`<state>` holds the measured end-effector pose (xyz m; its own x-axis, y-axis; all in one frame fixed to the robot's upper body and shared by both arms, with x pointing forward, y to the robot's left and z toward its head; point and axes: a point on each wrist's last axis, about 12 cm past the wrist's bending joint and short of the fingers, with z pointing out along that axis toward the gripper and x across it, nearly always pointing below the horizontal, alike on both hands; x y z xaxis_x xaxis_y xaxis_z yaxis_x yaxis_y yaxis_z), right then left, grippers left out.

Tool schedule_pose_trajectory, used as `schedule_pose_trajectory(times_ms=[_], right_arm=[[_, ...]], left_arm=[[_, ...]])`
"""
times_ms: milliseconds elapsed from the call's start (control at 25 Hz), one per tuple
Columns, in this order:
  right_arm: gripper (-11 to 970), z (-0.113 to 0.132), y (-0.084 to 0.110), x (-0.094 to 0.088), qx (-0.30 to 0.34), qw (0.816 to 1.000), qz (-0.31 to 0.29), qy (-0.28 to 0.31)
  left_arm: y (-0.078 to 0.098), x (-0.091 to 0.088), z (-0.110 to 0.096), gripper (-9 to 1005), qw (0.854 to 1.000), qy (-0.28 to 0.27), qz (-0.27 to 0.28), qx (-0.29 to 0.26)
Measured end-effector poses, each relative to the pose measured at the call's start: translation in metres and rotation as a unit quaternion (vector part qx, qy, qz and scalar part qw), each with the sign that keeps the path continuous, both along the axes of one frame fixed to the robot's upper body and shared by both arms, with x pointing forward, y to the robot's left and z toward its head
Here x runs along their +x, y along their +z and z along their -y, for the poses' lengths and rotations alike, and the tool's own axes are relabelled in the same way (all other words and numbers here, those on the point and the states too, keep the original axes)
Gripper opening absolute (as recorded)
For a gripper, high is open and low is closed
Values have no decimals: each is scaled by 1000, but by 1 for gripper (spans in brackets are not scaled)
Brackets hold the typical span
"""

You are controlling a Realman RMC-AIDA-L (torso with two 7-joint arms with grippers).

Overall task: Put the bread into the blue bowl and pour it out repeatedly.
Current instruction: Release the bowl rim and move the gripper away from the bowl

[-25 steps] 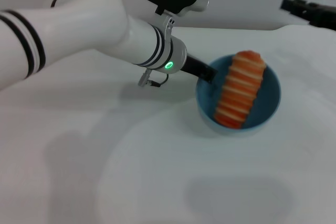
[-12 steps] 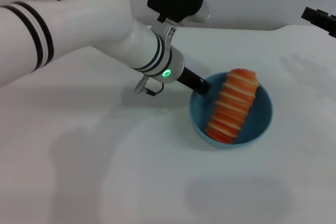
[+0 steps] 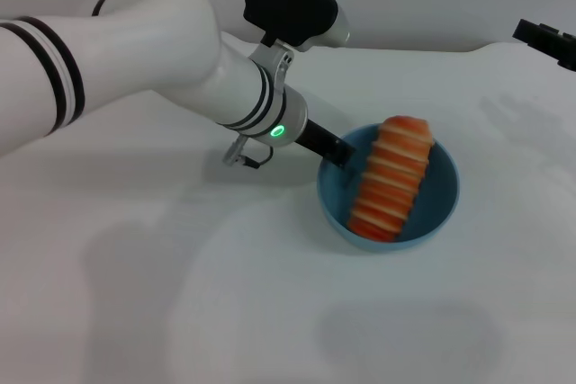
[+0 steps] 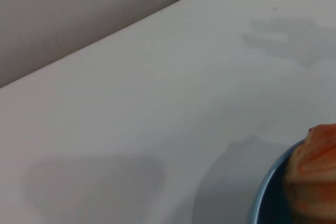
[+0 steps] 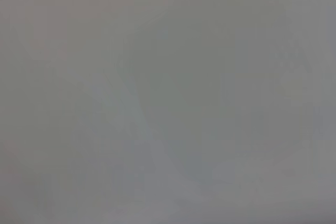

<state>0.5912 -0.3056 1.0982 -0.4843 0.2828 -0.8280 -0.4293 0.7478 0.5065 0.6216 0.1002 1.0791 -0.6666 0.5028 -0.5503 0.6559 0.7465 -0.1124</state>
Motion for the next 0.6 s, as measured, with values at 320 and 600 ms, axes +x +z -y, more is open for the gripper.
schedule_pose_trajectory(times_ms=[320,600], right_arm=[[493,2,-4,0,-12,1000,-3,-11],[499,9,-8,-1,-50,998,20,-23]], left_arm=[[4,2,-1,202,1000,8,14,-17],[25,14,-12,352,998,26,45,-38]])
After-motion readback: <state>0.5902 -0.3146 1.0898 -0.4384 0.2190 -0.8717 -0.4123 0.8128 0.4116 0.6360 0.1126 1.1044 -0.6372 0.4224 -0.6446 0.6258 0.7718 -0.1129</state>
